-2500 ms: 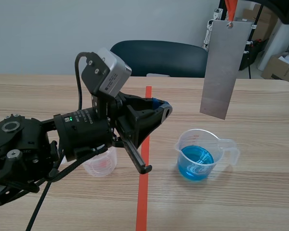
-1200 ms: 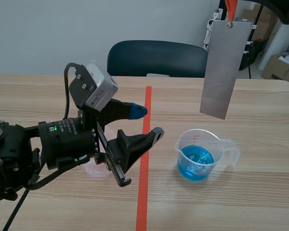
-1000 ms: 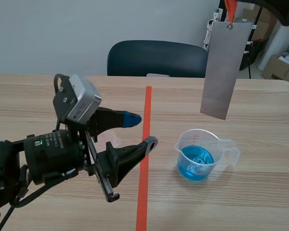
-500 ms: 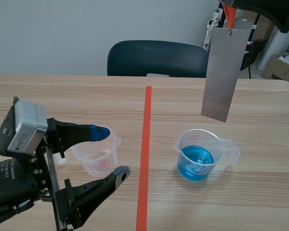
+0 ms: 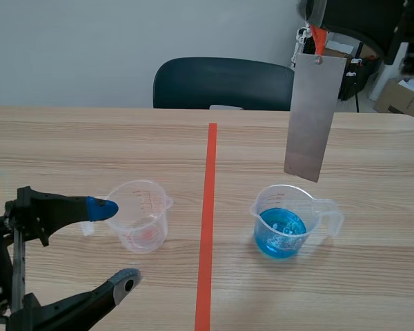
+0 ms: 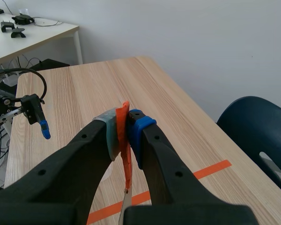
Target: Do the redox reaction experiment. lower the plate into the blue solution
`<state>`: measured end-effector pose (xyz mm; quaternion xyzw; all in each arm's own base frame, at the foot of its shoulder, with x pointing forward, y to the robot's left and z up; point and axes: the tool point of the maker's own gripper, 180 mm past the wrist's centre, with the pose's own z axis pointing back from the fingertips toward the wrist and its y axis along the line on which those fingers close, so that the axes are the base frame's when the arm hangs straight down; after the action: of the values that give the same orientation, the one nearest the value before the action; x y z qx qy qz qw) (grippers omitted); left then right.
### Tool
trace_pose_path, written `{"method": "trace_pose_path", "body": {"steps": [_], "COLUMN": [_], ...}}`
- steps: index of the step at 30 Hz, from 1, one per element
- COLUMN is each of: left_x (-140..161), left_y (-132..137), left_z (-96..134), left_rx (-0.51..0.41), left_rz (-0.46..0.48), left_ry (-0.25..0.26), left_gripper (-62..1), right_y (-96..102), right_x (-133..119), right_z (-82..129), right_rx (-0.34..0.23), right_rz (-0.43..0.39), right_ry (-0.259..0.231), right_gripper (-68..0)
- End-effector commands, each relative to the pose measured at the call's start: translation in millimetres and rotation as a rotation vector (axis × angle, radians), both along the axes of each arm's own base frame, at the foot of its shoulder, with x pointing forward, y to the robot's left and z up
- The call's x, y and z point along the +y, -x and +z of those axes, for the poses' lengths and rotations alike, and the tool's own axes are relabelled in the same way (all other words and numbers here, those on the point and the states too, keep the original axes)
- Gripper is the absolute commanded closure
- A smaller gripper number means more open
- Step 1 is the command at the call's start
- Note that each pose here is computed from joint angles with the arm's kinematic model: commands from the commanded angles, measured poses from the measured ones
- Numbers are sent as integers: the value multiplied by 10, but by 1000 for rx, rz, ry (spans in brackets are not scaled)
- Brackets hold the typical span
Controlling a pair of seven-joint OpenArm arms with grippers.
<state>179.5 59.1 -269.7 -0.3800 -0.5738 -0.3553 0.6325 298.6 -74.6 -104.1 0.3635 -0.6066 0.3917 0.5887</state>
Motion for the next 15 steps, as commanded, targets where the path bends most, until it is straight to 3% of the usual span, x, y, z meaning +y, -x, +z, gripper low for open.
{"method": "trace_pose_path", "body": {"steps": [1, 8, 15], "left_x": [25, 184, 339], "left_y": [15, 179, 304], "left_z": [103, 136, 117], "left_rx": [-12, 9, 40], "left_rz": [-4, -14, -7], "left_ry": [34, 52, 36], "left_gripper": [-557, -623, -623], "right_y": [-43, -65, -85], "right_x": [-30, -48, -71], "right_z": [90, 64, 50], "right_rx": [-28, -24, -21], "right_rz": [-11, -19, -28], "right_ry": [-17, -13, -11], "right_gripper": [3, 3, 3]}}
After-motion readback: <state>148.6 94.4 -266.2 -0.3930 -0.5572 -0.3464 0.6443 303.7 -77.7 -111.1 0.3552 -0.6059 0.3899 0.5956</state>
